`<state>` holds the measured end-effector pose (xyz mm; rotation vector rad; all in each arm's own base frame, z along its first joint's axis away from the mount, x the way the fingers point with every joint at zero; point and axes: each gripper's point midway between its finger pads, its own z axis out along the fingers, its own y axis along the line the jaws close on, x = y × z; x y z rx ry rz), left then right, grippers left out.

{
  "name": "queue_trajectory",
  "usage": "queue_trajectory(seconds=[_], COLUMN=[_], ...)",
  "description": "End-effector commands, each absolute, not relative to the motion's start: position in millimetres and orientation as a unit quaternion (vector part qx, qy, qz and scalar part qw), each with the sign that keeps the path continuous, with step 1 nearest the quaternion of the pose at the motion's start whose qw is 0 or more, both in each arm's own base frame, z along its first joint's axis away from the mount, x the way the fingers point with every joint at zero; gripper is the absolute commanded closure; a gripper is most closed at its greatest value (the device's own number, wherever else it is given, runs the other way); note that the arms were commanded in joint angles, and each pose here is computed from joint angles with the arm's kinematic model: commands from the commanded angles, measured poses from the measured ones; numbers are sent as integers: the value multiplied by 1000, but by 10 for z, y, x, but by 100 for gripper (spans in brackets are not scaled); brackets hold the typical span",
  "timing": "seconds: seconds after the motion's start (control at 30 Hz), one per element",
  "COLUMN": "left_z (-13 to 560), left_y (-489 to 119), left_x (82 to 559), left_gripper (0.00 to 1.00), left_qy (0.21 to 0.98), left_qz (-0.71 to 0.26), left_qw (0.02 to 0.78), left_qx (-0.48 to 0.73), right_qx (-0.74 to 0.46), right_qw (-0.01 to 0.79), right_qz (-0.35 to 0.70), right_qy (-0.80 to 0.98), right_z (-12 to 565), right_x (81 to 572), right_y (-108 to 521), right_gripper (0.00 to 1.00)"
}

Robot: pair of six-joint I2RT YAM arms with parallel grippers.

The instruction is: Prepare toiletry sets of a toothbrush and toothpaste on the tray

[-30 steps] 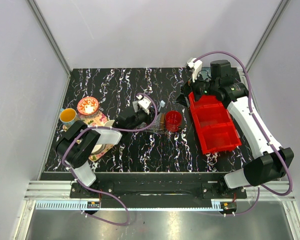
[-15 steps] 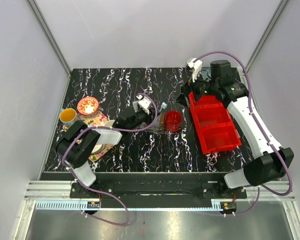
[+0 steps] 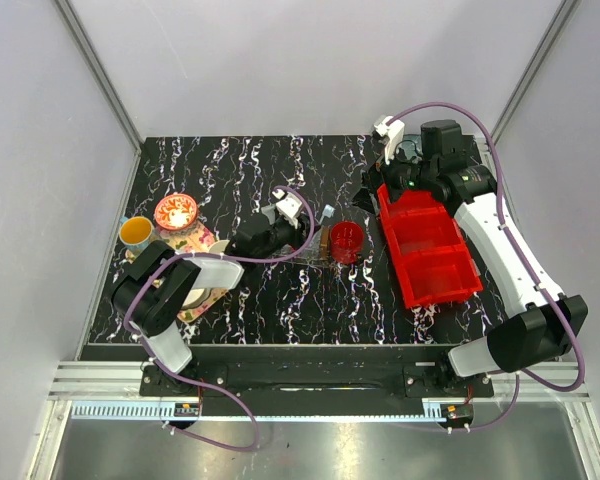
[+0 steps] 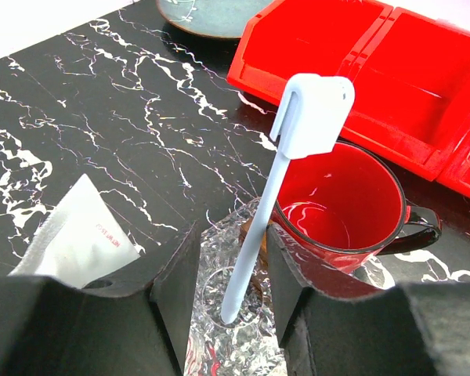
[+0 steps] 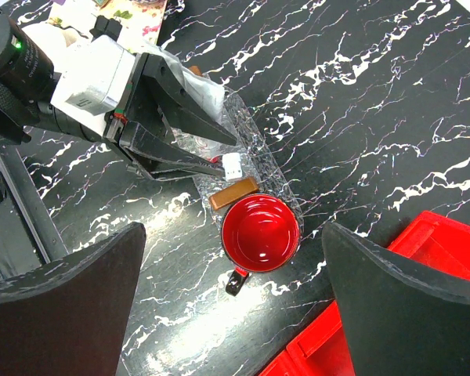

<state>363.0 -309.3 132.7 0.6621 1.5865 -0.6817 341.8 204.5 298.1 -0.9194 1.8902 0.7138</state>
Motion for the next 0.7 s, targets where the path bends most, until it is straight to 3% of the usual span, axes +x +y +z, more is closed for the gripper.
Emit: queue_trajectory(seconds=[0.0,0.67], left_z=[1660,1752], left_y=[-3110,-3104], left_x=[3709,3608], left_gripper=[56,55], left_qy=[660,650], left_qz=[-296,-307], left_qw=[634,636], left_qx=[273,280], right_qx=[-379,-379], right_qw=[470,469], right_qz=[284,282], right_qy=[744,746], right_z=[3145,3129], right_x=[3438,3452], right_y=[2036,2032], right_gripper=[0,0])
